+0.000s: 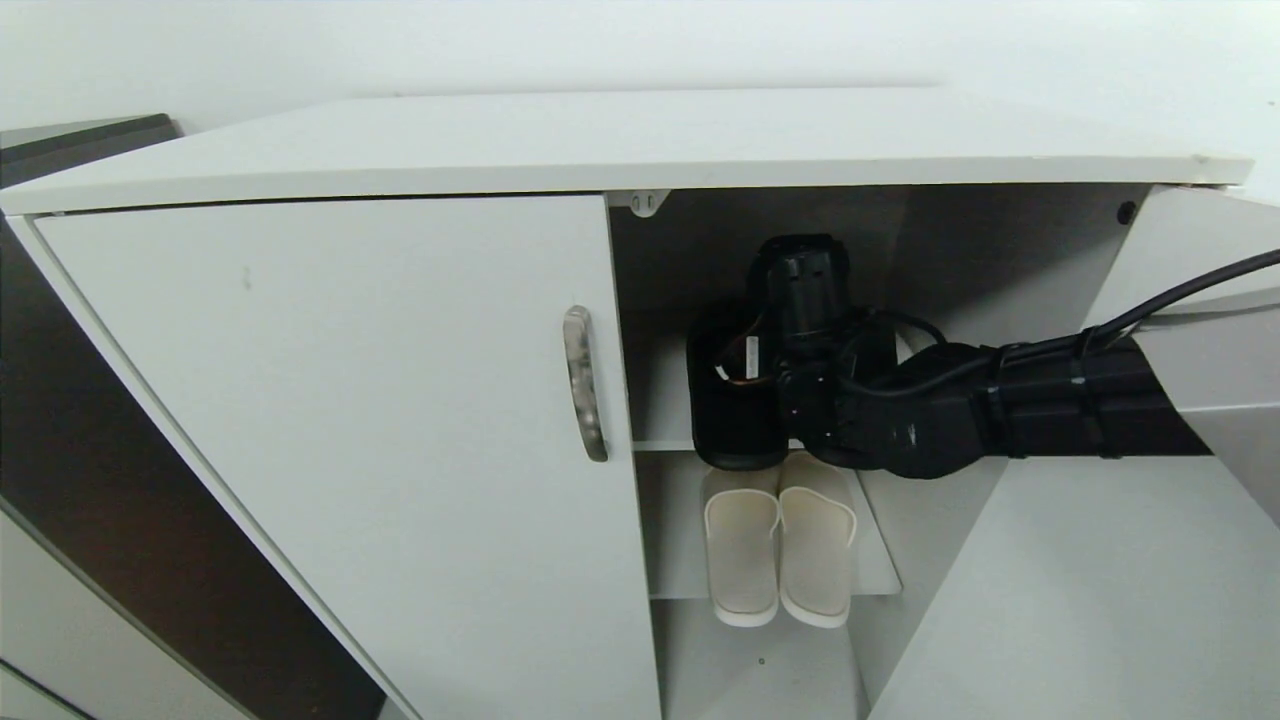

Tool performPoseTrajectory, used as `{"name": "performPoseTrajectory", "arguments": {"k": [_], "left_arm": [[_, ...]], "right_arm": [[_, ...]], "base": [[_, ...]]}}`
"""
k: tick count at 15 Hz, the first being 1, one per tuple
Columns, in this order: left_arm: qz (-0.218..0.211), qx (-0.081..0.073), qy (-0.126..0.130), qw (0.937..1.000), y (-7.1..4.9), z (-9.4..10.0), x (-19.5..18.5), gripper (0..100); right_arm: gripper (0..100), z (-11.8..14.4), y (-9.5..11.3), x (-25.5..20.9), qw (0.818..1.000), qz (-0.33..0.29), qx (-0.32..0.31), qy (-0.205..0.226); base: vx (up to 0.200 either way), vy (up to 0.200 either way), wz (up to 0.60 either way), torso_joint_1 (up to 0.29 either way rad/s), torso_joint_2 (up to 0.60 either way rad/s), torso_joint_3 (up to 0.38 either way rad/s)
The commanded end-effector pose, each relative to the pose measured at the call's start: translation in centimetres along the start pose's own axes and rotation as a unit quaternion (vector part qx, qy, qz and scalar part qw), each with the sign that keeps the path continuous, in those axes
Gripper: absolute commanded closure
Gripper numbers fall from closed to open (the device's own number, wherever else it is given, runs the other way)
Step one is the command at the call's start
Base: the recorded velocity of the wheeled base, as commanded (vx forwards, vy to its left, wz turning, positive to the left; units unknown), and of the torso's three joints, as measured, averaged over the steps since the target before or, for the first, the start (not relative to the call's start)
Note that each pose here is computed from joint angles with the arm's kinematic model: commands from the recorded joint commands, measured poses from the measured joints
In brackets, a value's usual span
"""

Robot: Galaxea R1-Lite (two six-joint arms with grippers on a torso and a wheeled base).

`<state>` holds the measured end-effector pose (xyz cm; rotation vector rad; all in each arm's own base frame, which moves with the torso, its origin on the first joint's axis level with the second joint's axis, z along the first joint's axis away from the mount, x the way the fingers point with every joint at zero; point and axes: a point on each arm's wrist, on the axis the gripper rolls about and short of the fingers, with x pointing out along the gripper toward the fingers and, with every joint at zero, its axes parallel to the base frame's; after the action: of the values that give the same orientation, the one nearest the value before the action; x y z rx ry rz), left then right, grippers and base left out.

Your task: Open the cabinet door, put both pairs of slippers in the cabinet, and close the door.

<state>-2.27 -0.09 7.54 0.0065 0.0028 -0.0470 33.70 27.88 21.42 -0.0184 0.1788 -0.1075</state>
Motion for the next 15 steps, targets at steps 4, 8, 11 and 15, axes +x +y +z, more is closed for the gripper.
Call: {"name": "performPoseTrajectory", "arguments": {"k": [4,8,11,15], "left_arm": [[0.001,0.001,0.000,1.0000,0.0,0.0,0.0,100],[0.000,0.000,0.000,1.0000,0.0,0.0,0.0,100],[0.001,0.001,0.000,1.0000,0.0,0.0,0.0,100],[0.000,0.001,0.000,1.0000,0.0,0.0,0.0,100]], "right_arm": [[0,0.9,-1.5,-4.2,1.000,0.021,0.002,0.001],[0,0.4,-2.0,-6.5,0.999,0.042,0.008,-0.006],[0,-0.6,-2.4,-9.2,0.997,0.071,0.010,-0.014],[100,-1.2,-3.3,-12.3,0.994,0.104,0.012,-0.017]], "base": [[0.000,0.000,0.00,0.000,0.00,0.000],[0.000,0.000,0.00,0.000,0.00,0.000],[0.000,0.000,0.00,0.000,0.00,0.000],[0.000,0.000,0.00,0.000,0.00,0.000]]}}
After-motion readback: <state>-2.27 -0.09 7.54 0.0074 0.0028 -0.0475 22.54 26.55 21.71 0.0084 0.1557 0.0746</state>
